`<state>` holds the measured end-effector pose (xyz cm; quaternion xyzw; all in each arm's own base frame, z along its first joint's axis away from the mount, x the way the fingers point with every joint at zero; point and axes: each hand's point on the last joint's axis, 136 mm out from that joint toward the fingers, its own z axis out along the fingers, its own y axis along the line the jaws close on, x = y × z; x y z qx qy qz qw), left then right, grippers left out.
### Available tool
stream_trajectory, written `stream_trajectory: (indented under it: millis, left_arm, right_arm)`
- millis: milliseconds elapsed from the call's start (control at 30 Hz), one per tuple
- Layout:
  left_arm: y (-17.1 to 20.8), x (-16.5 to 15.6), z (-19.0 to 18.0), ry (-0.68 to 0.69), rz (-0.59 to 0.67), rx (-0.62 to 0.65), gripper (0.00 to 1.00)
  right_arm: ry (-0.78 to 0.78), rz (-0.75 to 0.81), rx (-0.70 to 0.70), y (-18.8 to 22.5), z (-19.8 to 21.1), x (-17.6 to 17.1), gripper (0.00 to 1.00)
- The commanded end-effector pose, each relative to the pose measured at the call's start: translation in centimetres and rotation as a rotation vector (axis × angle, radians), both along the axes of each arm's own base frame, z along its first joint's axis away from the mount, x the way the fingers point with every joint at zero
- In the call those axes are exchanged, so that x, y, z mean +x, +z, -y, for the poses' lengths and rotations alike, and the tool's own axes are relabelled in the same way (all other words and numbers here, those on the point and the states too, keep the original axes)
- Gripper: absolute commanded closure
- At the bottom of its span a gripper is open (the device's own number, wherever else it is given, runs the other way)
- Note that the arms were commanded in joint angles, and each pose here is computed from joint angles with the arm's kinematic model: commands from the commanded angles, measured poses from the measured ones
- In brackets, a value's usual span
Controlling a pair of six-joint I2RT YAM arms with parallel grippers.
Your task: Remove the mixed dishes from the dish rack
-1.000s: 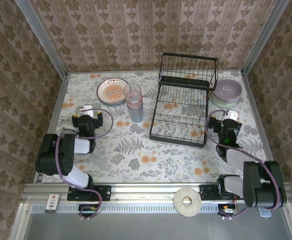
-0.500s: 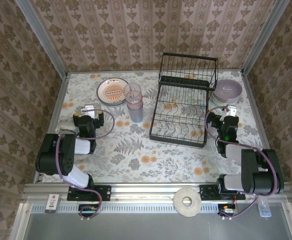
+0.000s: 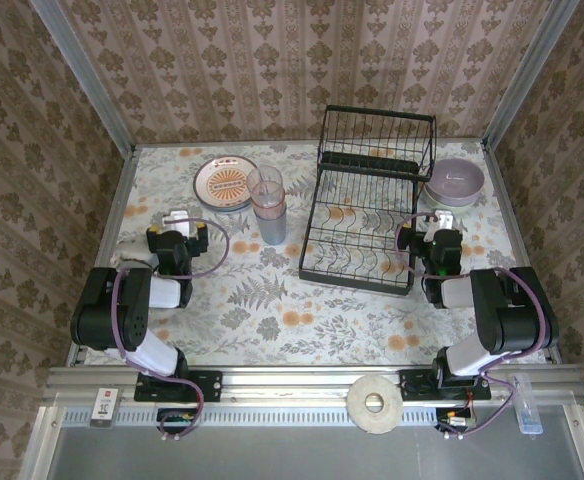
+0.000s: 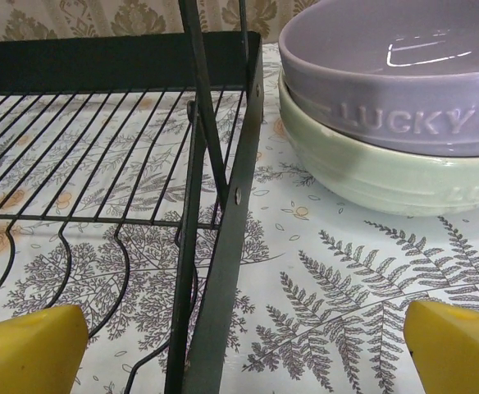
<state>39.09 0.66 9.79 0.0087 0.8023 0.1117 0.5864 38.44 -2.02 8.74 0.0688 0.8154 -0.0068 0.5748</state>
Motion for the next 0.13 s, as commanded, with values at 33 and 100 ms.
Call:
stream_trajectory:
  millis: [33, 100]
  left_arm:
    - [0.1, 0.7, 0.5, -0.058, -0.010, -0.026, 0.00]
    - [0.2, 0.3, 1.9, -0.141, 0.008, -0.010, 0.00]
  right_arm:
    - [0.026, 0.031, -0.022, 1.3, -0.5, 1.0, 0.00]
    - [0.017, 0.027, -0.023, 1.3, -0.4, 1.1, 0.00]
